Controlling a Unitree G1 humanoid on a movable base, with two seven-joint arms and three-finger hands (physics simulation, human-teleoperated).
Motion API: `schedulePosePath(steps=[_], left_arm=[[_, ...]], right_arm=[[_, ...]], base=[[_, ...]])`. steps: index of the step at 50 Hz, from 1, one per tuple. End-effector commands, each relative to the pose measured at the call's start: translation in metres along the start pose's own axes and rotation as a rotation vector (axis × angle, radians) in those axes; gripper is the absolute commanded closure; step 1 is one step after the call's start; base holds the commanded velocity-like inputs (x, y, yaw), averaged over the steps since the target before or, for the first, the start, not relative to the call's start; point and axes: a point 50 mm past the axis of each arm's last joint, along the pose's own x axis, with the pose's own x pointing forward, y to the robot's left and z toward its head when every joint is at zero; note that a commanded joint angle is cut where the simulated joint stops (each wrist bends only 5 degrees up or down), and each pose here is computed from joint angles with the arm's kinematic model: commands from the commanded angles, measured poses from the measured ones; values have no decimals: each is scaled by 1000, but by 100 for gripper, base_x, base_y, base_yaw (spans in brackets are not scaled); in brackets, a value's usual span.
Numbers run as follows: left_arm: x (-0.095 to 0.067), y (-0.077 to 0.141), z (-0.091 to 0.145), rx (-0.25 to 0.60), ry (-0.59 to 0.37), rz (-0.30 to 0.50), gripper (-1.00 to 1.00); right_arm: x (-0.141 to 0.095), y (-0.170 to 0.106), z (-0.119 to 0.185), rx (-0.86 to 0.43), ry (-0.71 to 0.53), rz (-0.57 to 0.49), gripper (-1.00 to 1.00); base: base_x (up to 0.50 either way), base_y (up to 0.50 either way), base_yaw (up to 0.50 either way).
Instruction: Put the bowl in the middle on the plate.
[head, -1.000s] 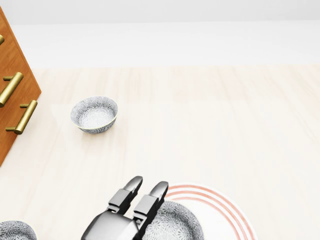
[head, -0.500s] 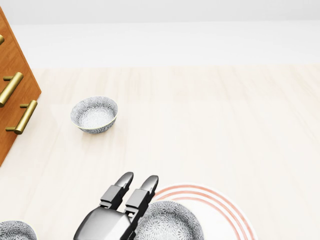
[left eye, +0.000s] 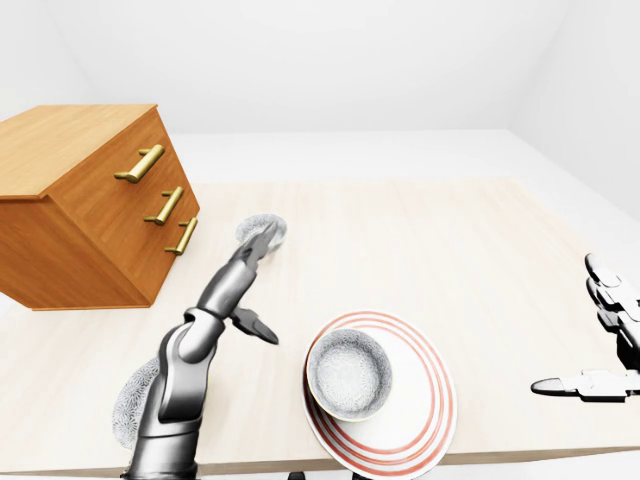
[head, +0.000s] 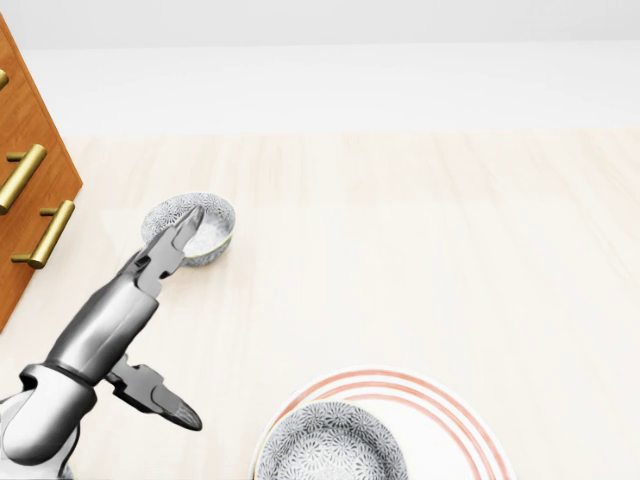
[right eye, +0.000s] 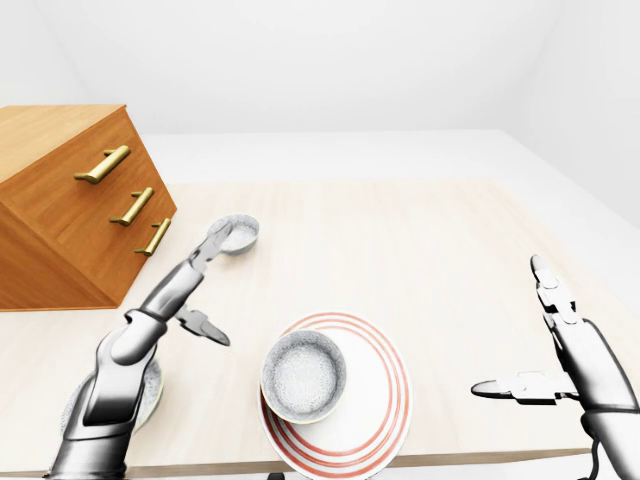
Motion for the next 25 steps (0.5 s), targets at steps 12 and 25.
schedulePosePath(steps=[12,25], left_arm=[[-76,102,-158,-580,452,679,-100],[-60,39,-170,-606,609,582,-100]], right_arm=[[-1,0,1,-6,1,-4,-100],[8,5,5,-2,-26,27,-100]], base=[[0,0,0],[0,0,0]])
